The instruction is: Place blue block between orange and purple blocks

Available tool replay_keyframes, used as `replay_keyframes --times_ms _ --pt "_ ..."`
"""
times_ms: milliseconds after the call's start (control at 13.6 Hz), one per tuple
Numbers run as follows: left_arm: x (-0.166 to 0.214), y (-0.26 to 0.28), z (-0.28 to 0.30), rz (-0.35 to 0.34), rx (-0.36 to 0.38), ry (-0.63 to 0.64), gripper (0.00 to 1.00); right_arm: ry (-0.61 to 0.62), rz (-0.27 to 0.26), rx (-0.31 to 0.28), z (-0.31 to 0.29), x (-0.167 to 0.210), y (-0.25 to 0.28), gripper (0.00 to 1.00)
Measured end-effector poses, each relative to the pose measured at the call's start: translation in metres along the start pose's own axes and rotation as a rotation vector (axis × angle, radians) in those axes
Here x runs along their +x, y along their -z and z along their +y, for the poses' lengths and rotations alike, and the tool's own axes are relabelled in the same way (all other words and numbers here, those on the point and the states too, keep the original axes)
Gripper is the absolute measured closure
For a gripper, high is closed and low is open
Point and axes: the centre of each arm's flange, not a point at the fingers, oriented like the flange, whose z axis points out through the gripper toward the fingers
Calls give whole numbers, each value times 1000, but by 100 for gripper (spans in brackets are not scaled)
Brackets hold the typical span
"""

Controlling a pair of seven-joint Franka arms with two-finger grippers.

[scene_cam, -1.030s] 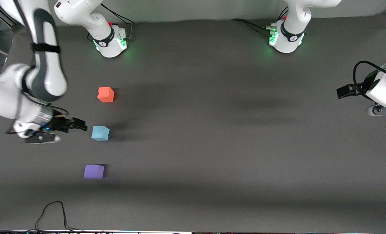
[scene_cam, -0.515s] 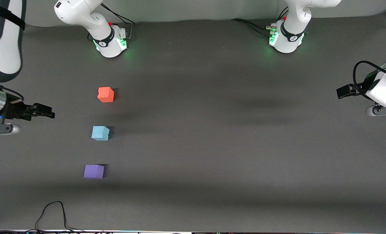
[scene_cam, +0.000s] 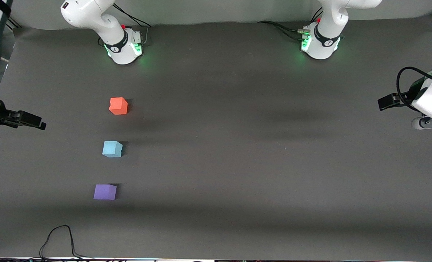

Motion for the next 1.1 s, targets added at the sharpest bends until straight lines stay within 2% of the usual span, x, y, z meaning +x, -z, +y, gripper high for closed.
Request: replay_keyframes --times_ms 147,368,736,810,1104 --pt "0 1 0 2 0 1 0 -64 -17 29 1 -8 9 0" --pt "0 1 -1 2 0 1 0 -92 -30 92 5 -15 18 0" --pt "0 1 -1 2 -1 2 0 -76 -83 14 -20 -27 0 0" --pt "0 1 -1 3 -1 2 0 -60 -82 -3 -26 -32 -12 0" --pt "0 1 -1 3 -1 2 0 -39 -43 -5 -29 -61 -35 0"
